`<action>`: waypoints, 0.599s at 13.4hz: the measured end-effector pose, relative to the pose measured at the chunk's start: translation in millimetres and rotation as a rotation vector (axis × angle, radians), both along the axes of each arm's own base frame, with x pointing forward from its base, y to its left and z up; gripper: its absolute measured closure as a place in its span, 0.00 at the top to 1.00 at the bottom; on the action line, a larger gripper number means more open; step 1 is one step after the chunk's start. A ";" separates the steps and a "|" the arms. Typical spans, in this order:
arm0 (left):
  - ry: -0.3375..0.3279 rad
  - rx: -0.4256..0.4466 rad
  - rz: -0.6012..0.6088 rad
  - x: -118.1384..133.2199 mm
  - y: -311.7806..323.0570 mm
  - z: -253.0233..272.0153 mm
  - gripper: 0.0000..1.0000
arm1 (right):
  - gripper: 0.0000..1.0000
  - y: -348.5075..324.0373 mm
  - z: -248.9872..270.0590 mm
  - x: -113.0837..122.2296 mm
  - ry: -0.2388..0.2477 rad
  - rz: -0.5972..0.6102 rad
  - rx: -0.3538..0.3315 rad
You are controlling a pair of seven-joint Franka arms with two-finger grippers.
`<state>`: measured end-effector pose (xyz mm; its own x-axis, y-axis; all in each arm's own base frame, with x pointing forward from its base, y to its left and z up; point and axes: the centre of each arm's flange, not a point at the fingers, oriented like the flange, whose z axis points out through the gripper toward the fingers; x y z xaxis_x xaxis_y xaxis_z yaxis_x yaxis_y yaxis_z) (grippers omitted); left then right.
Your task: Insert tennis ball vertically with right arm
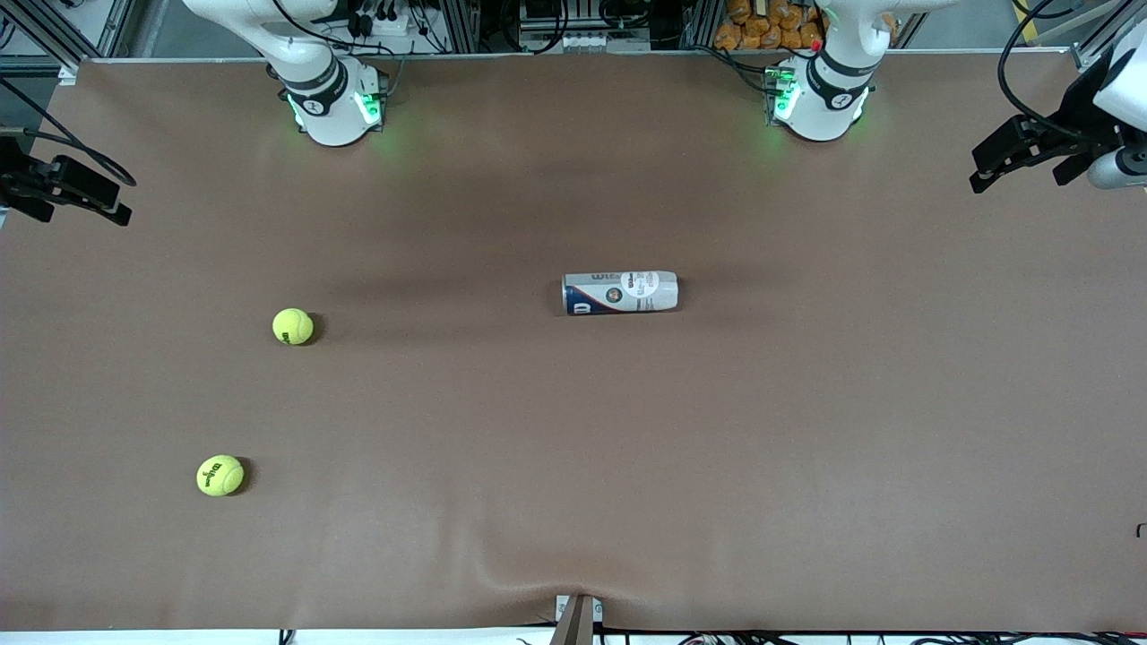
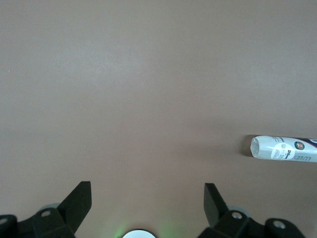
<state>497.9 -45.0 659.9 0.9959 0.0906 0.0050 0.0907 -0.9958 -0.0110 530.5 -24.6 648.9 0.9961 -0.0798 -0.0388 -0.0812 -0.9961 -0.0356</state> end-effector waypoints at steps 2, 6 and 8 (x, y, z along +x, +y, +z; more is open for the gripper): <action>0.003 0.000 -0.001 0.4 0.0 -1.2 1.00 | 1.00 0.0 0.0 0.0 0.000 0.000 0.000; 0.005 0.000 -0.004 1.2 0.1 -2.5 1.00 | 1.00 -0.1 0.0 0.0 0.000 0.000 0.000; 0.006 0.000 -0.004 1.3 0.3 -2.6 1.00 | 1.00 -0.1 0.0 0.0 0.000 0.000 0.000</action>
